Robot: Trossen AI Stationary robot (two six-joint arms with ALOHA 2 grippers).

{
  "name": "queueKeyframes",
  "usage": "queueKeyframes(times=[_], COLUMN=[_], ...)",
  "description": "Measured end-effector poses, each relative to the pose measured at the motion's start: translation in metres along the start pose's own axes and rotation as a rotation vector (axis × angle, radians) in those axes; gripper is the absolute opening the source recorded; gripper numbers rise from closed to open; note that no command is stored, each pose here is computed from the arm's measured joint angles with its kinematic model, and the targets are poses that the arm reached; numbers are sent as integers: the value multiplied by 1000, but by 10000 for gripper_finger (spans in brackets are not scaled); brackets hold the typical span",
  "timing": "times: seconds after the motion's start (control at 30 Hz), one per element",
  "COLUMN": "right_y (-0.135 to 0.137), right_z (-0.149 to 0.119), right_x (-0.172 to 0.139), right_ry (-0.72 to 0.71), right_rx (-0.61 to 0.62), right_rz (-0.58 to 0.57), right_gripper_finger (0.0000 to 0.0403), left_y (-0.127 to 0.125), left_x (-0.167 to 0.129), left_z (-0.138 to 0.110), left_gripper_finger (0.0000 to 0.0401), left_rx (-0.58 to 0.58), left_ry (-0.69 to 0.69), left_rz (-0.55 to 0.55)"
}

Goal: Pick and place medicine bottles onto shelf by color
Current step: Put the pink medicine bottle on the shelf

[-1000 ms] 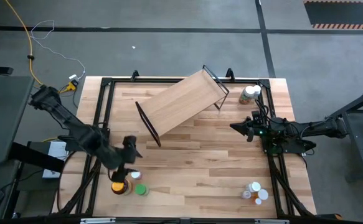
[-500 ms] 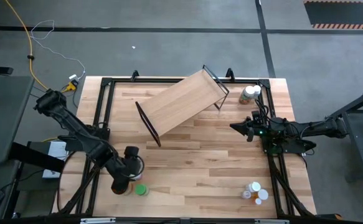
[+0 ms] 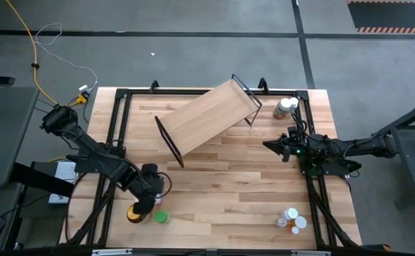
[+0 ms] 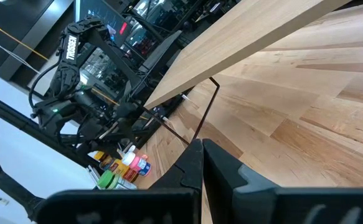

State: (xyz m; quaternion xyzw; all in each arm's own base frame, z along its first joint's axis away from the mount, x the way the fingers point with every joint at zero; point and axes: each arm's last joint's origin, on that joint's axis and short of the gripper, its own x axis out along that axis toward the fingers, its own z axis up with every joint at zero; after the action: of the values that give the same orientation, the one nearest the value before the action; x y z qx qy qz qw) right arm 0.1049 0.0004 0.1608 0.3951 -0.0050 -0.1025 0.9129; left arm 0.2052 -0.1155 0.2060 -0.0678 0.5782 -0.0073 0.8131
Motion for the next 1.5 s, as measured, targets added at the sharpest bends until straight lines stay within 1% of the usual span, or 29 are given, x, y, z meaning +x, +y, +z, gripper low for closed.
queueKeyframes(times=[0.13, 0.37, 0.53, 0.67, 0.87, 1.07, 1.27, 1.5], right_y=[0, 0, 0, 0, 0, 0, 0, 0], right_z=[0, 0, 0, 0, 0, 0, 0, 0], right_x=[0, 0, 0, 0, 0, 0, 0, 0], right_ry=[0, 0, 0, 0, 0, 0, 0, 0], right_rx=[0, 0, 0, 0, 0, 0, 0, 0], right_rz=[0, 0, 0, 0, 0, 0, 0, 0], right_gripper_finger=[0, 0, 0, 0, 0, 0, 0, 0], left_y=[3, 6, 6, 4, 1, 1, 4, 1], left_x=[0, 1, 1, 1, 0, 0, 1, 0], left_z=[2, 4, 5, 7, 10, 9, 7, 6], left_gripper_finger=[273, 273, 273, 273, 273, 272, 257, 235], left_rx=[-51, -176, -251, -284, -251, -248, -199, -160], left_ry=[31, 61, 59, 38, 4, 5, 3, -4], left_rz=[-43, -78, -81, -98, -132, -111, -57, -61])
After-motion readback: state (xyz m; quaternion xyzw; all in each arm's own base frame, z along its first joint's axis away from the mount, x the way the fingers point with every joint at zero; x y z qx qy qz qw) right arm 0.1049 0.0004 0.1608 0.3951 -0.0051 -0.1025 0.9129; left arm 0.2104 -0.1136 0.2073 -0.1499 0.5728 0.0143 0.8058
